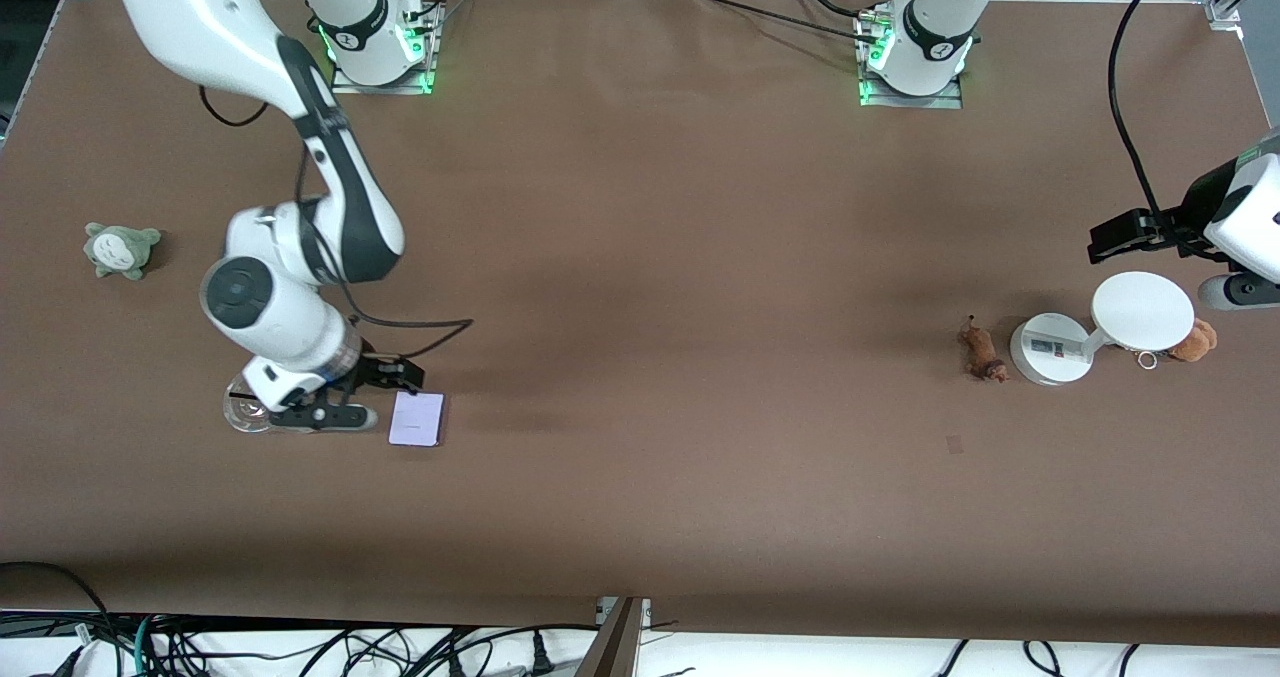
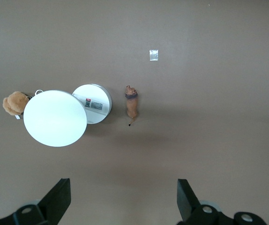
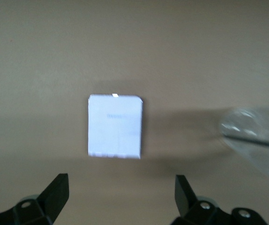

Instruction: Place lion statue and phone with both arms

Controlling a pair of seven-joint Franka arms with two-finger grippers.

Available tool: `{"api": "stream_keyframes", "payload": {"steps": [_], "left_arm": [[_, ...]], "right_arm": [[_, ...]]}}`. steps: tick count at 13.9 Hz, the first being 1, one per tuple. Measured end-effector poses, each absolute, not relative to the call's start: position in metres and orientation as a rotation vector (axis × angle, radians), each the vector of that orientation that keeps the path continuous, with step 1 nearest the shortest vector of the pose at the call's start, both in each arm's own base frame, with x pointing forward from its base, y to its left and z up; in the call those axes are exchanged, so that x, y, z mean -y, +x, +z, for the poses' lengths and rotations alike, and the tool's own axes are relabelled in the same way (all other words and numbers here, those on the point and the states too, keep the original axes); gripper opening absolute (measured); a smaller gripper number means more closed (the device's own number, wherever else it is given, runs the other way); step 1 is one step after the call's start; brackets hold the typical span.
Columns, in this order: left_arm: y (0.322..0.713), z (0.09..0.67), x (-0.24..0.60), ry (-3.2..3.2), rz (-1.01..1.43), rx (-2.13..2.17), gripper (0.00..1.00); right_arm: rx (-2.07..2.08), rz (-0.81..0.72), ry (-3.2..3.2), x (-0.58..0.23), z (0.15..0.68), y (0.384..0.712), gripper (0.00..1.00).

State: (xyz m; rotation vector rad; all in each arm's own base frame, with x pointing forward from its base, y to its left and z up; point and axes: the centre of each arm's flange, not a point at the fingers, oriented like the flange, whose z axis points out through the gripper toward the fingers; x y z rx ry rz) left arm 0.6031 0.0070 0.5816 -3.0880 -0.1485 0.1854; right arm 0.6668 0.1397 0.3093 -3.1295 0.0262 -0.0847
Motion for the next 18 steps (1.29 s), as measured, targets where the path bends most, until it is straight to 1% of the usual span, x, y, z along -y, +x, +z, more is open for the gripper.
{"api": "stream_keyframes", "payload": {"steps": [3, 6, 8, 9, 11, 18], "left_arm": [[0.603, 0.583, -0.010, -3.088, 0.181, 0.156, 1.00], [0.604, 0.594, -0.012, -3.091, 0.142, 0.162, 1.00], [0.604, 0.602, -0.012, -3.093, 0.115, 0.163, 1.00], [0.604, 0.604, -0.012, -3.093, 0.110, 0.163, 1.00], [0.604, 0.604, -0.012, -3.094, 0.110, 0.163, 1.00], [0.604, 0.609, -0.015, -3.211, 0.106, 0.204, 1.00]], "right_arm": [[-0.033, -0.016, -3.132, -0.126, 0.378, 0.651, 1.00], [-0.062, 0.077, -3.125, -0.104, 0.469, 0.614, 1.00], [-0.080, 0.111, -3.116, -0.085, 0.515, 0.590, 1.00], [-0.078, 0.111, -3.111, -0.081, 0.530, 0.581, 1.00], [-0.058, 0.104, -3.107, -0.079, 0.544, 0.574, 1.00], [-0.037, 0.084, -3.107, -0.080, 0.550, 0.578, 1.00]]}}
